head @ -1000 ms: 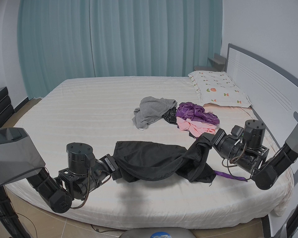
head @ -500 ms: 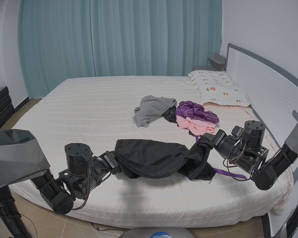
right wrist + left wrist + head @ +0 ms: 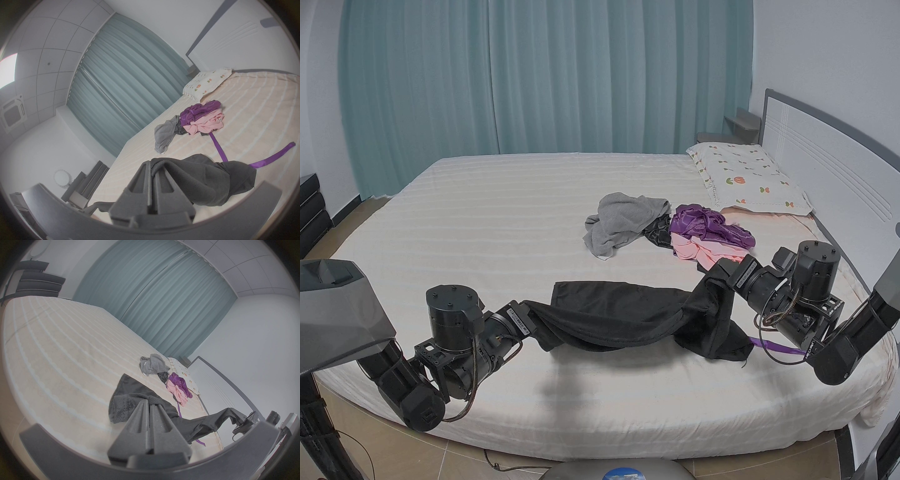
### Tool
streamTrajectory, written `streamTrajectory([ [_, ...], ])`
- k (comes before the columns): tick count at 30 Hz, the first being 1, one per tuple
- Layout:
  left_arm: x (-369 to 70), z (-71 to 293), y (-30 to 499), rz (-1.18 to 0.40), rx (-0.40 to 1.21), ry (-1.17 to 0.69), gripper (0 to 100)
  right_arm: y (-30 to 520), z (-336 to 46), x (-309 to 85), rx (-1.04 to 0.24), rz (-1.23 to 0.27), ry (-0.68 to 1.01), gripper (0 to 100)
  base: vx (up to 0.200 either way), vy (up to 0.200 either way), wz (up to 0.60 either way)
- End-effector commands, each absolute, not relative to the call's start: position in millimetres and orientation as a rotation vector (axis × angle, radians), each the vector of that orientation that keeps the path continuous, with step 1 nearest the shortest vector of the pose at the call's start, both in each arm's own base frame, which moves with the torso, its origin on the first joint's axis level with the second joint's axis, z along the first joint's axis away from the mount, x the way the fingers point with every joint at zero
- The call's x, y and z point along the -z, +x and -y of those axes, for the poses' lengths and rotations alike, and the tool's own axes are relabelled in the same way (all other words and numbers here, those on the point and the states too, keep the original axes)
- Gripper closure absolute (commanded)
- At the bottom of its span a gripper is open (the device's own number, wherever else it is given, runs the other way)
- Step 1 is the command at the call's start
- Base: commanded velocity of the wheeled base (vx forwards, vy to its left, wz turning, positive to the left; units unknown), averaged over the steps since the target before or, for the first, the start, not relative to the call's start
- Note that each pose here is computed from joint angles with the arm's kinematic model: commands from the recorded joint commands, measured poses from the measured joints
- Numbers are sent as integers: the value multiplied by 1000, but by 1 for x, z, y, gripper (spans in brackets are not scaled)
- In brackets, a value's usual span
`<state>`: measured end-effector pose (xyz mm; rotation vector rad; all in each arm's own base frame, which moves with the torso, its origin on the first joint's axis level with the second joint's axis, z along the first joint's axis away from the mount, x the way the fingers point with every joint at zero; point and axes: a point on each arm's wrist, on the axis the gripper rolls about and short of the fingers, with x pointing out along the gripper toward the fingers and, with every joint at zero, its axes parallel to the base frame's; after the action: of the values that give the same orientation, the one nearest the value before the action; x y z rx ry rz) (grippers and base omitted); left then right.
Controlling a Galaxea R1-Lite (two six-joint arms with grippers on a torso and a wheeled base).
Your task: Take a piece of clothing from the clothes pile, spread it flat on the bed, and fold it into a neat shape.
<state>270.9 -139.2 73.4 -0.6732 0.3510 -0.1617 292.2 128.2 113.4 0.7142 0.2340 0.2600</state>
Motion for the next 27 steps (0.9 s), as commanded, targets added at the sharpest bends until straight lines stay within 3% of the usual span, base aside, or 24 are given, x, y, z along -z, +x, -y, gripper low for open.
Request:
streamTrajectory([
  [1,-81,138,270,-325,168,-685,100,293,-128,-115,-235,-205,686,100,0,200,0],
  [19,-98,127,273,-257,155,-707,100,293,-127,-127,-235,-50,661,100,0,200,0],
  [27,-103,122,273,-231,151,-689,100,291,-127,-128,-241,-47,660,100,0,200,0],
])
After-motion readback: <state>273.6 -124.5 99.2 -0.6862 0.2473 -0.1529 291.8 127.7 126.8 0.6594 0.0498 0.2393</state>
